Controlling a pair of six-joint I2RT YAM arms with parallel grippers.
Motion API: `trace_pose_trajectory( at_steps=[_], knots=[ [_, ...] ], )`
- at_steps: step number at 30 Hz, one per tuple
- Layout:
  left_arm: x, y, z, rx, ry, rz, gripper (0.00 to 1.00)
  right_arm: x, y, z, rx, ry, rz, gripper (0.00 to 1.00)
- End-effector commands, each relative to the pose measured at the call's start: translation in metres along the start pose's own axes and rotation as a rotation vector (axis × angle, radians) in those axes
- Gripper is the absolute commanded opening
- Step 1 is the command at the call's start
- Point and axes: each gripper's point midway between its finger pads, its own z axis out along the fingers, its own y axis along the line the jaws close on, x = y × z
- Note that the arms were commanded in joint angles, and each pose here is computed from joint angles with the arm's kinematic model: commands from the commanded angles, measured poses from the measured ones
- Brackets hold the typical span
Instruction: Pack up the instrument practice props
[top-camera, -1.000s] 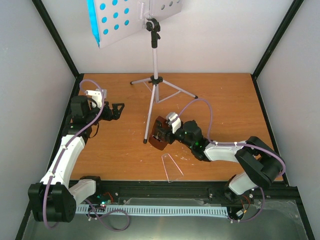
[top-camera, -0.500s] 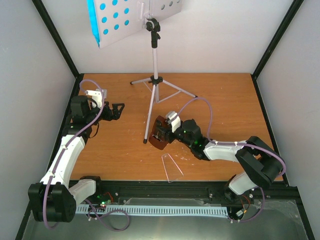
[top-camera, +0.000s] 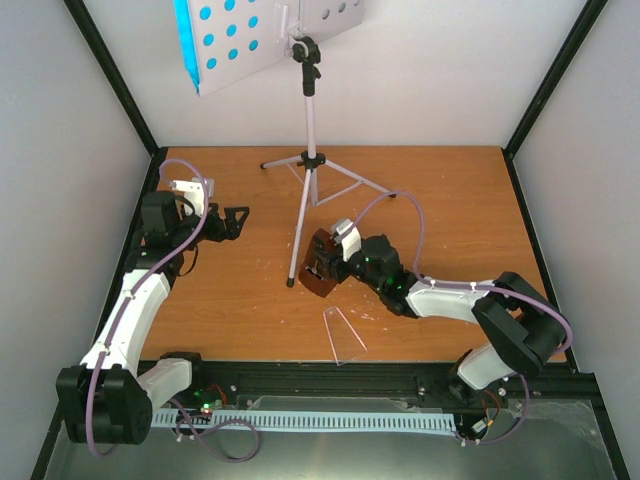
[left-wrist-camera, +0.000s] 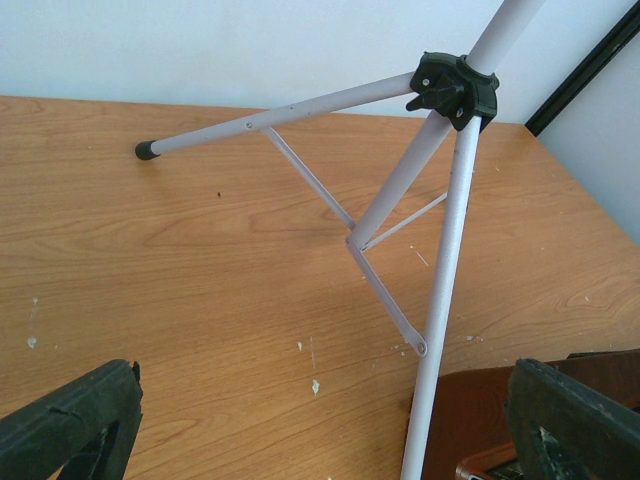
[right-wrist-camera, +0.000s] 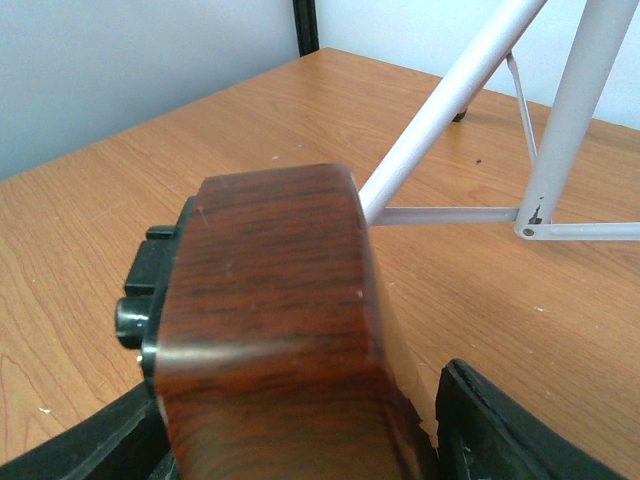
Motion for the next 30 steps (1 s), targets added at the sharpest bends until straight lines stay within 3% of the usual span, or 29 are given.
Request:
trace_pose_trajectory(
  at_steps=[1,10,15,21,26,30],
  knots=[
    [-0.007,-0.003,-0.003,0.017,-0.023,0.039,0.99,-0.008,-0.011,0.003,0.040,-0.004,0.021,0.61],
    [-0.006,-0.007,-0.002,0.040,-0.022,0.043,0.99,-0.015,-0.010,0.002,0.026,-0.003,0.030,0.69],
    [-0.008,-0.020,-0.005,0.105,-0.036,0.076,0.99,-0.031,0.000,-0.013,-0.026,-0.026,-0.001,0.99],
    [0.003,-0.070,0.000,0.257,-0.028,0.167,1.00,-0.062,0.000,-0.059,-0.043,-0.063,-0.139,1.00],
    [0.028,-0.133,0.007,0.458,-0.010,0.184,1.00,-0.074,-0.038,-0.109,0.106,-0.196,-0.081,1.00],
    [0.049,-0.158,0.012,0.594,-0.035,0.210,0.99,-0.067,-0.058,-0.136,0.171,-0.307,-0.025,1.00]
  ],
)
